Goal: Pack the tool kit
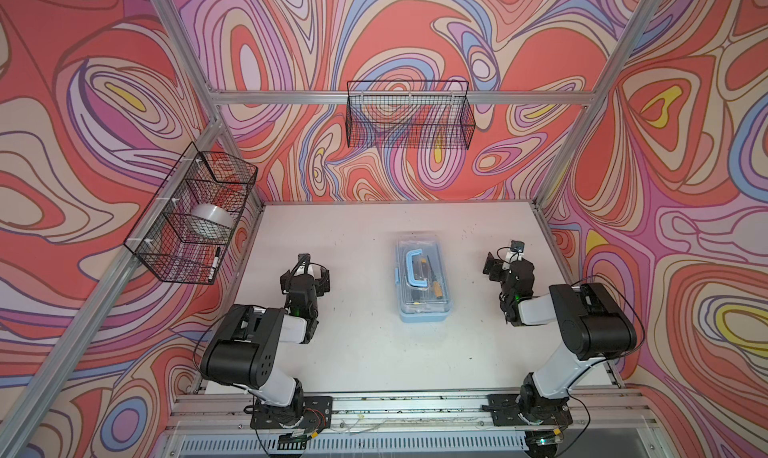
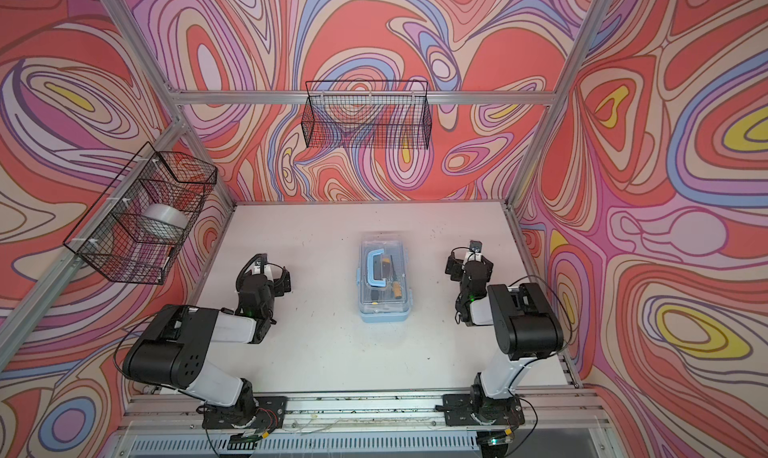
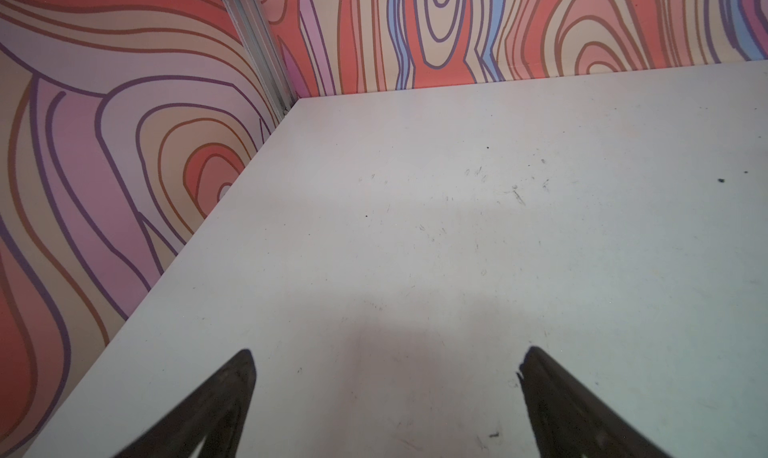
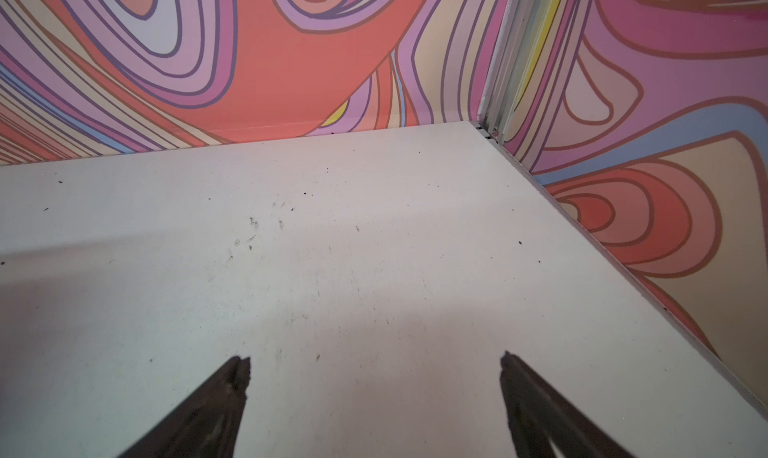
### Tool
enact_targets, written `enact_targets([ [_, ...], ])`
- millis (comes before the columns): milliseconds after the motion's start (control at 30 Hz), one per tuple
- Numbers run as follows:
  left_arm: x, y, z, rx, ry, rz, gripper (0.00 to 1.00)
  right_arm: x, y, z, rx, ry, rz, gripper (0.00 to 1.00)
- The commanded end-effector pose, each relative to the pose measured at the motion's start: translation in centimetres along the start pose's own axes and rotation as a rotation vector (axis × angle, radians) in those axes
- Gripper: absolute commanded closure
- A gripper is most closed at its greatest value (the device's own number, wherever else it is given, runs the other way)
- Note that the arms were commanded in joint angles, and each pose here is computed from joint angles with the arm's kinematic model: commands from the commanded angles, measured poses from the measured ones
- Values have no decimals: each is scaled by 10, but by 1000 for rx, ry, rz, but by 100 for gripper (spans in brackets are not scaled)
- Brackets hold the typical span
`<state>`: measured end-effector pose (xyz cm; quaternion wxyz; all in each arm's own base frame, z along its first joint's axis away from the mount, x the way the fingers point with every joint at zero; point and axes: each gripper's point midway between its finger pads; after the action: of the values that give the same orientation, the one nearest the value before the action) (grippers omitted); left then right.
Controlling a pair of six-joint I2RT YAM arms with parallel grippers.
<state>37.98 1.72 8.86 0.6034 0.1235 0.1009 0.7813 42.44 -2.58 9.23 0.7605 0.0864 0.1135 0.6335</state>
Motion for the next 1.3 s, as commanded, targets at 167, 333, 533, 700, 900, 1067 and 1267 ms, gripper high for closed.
enact_targets([
  [167,1,-2,9,-26,17,3,0,6,-3,2,5,-1,21,2],
  [333,1,-2,9,-26,17,2,0,6,-3,1,7,-3,21,2],
  [533,1,-2,9,-24,16,2,0,5,-3,0,8,-3,21,2],
  [700,1,-2,9,-25,16,2,0,6,-3,0,13,-4,25,2],
  [900,1,-2,9,-26,17,2,0,5,-4,-1,18,-8,28,2],
  [1067,1,-2,10,-27,17,3,0,5,-3,0,12,-10,28,2],
  [1267,1,-2,9,-26,16,2,0,5,-3,0,10,-8,28,2],
])
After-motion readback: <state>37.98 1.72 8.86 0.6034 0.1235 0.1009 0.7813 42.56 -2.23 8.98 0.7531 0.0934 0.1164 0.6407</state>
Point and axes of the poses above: each gripper's point midway between its finger pads, its own y axis back along the fingers, its own x axis along the line the jaws close on, z = x × y, and after that the axes turned 4 degrees about y, right-handed
